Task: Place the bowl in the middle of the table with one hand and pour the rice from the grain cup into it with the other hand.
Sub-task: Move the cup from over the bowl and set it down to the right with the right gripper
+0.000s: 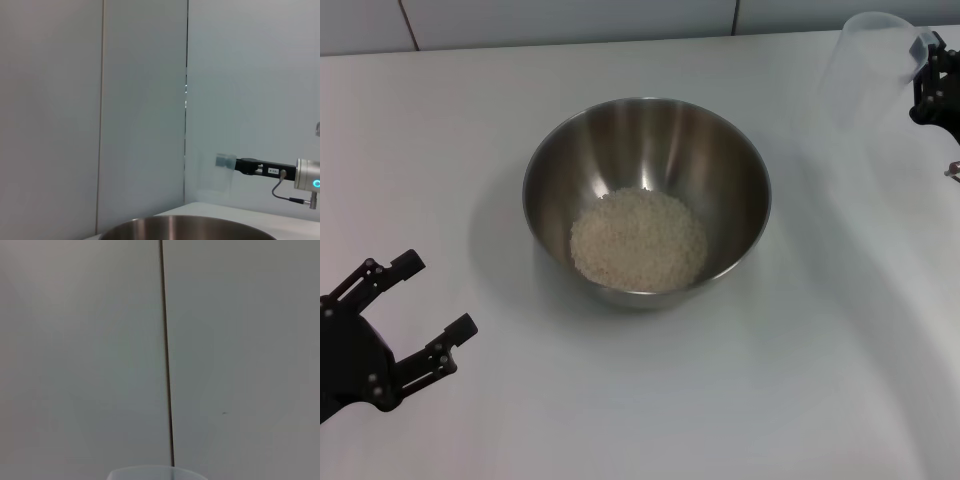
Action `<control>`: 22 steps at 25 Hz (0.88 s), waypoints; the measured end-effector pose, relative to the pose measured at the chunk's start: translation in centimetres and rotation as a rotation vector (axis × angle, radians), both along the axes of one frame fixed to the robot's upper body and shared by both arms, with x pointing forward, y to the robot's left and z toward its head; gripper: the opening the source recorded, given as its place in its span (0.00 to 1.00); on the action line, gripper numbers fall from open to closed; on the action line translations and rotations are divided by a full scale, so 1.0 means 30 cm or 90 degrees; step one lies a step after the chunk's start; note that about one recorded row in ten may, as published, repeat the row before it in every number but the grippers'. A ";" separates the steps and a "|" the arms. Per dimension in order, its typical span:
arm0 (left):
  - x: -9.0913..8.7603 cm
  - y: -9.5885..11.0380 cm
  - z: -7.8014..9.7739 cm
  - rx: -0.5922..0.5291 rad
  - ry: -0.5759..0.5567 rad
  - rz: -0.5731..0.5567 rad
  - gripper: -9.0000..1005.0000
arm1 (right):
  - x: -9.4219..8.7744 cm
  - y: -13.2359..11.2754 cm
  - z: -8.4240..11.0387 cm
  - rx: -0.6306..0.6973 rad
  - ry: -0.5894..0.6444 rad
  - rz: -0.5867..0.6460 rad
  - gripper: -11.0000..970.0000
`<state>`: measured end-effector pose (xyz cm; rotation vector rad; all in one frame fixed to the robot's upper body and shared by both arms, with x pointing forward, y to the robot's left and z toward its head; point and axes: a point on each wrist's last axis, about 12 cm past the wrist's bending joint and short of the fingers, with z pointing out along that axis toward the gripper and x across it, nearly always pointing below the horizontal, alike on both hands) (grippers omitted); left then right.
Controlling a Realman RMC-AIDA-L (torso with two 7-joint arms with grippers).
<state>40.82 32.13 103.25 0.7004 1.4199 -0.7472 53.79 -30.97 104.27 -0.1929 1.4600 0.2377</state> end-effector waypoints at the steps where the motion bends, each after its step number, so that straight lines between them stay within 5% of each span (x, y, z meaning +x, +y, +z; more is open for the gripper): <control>1: 0.000 0.000 0.000 0.000 0.000 0.000 0.87 | 0.000 0.001 0.000 0.000 0.000 0.001 0.07; 12: -0.002 -0.001 0.000 -0.001 -0.001 -0.001 0.87 | -0.003 0.005 -0.012 -0.002 0.013 0.002 0.08; 22: 0.001 -0.005 0.003 -0.004 -0.002 -0.008 0.87 | -0.020 0.022 -0.097 -0.068 0.101 -0.018 0.09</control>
